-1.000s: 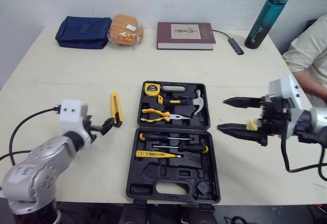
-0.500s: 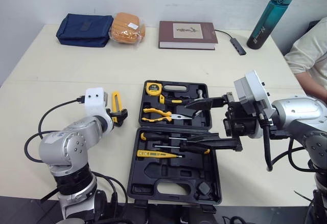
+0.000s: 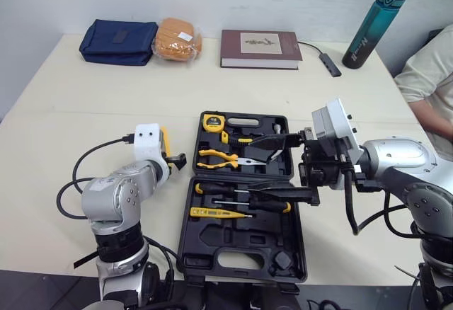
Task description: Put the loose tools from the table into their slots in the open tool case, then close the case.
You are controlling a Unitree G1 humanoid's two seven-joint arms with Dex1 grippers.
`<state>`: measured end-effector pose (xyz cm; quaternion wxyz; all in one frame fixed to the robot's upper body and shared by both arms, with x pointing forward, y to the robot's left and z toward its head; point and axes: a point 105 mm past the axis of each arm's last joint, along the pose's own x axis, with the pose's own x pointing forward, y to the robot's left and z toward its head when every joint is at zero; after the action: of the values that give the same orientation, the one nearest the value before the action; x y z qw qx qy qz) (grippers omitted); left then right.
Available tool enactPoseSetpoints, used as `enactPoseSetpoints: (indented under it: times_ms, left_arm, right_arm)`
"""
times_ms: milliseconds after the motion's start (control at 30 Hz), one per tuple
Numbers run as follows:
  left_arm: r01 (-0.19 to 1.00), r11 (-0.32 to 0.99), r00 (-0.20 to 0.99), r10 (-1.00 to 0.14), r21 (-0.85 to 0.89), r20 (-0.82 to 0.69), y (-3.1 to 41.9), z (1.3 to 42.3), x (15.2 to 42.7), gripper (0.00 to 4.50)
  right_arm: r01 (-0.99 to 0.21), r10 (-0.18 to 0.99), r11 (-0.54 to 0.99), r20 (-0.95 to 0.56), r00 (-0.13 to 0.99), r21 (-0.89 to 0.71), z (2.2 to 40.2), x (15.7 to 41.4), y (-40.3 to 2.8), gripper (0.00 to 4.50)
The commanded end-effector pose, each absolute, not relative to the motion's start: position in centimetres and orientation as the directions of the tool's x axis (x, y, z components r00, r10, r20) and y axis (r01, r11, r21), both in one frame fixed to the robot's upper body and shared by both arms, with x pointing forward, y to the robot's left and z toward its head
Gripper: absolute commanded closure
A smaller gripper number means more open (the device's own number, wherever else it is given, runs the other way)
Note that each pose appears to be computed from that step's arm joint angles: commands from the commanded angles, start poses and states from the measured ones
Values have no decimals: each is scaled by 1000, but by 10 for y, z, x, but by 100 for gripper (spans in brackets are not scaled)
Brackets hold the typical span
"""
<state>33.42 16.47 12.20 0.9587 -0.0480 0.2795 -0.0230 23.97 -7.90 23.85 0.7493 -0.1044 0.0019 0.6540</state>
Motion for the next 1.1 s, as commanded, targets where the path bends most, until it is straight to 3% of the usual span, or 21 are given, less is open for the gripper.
enactPoseSetpoints:
  times_ms: [33,133,233,400,433,600,700,800,967,1100]
  left_arm:
    - [13,994,804,-74,-107,-589,166,104,334,4]
    - [22,995,807,-75,-96,-585,167,104,336,4]
    - [24,995,806,-76,-95,-587,167,101,336,81]
    - [10,995,808,-65,-97,-585,173,100,335,307]
    - [7,995,810,-62,-96,-584,174,101,334,331]
    - [-7,999,832,-22,-50,-554,196,108,331,332]
    - [51,999,879,-40,11,-476,212,129,332,332]
    - [181,977,901,-120,110,-417,225,149,328,332]
    - [375,920,878,-313,116,-361,231,174,319,341]
    - [660,740,727,-584,132,-360,208,188,296,341]
  right_arm:
    - [-965,976,156,-115,182,-209,245,243,-83,0]
    - [-962,974,170,-115,198,-216,244,245,-84,0]
    - [-959,972,178,-114,206,-221,243,246,-84,0]
    - [-956,969,189,-113,218,-226,242,248,-86,0]
    - [-955,969,190,-113,220,-226,242,248,-86,0]
    - [-954,968,196,-113,226,-227,242,249,-87,0]
    - [-953,965,205,-118,236,-223,241,249,-90,0]
    - [-950,957,227,-131,259,-215,239,251,-98,0]
    - [-941,937,271,-170,306,-201,232,253,-114,0]
    - [-941,914,286,-243,325,-183,216,248,-128,0]
